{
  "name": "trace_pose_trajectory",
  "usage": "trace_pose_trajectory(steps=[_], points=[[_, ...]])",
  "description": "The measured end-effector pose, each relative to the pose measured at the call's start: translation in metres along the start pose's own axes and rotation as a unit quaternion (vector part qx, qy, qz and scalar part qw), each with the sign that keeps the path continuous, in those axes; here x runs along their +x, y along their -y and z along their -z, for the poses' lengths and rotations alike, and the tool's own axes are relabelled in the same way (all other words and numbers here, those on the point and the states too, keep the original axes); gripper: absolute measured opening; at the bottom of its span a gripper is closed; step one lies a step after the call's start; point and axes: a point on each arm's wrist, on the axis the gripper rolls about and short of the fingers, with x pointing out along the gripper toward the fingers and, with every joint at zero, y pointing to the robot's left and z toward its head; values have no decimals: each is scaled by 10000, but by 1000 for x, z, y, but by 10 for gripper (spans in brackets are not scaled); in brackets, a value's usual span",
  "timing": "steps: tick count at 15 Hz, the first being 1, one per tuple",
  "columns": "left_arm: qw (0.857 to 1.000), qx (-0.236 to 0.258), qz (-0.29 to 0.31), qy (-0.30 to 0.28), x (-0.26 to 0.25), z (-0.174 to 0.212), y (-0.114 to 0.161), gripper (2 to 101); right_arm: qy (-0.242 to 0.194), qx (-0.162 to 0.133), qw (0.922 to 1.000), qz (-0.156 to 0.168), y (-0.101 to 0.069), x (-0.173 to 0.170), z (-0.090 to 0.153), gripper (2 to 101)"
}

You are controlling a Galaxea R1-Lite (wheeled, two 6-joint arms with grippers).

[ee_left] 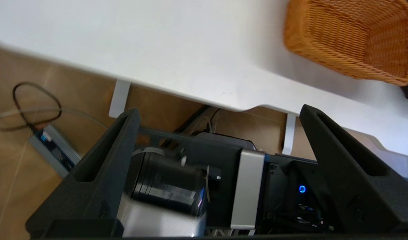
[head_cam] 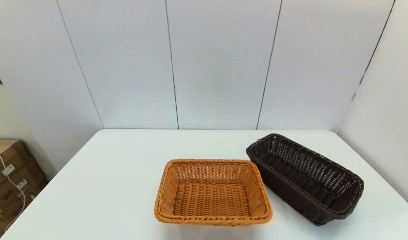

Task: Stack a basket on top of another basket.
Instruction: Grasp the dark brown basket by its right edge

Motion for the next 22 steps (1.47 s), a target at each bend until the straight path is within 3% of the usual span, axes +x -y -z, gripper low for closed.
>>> trace_pose_trajectory(steps=[11,16,22], points=[[9970,-136,-216,728,-22,86,-28,976,1,5,10000,5,0,0,0,980],[9856,735,-101,1518,-12,103,-37,977,-2,5,10000,5,0,0,0,980],[9468,1671,-167,2747,44,82,-35,977,3,7,10000,2,0,0,0,980]])
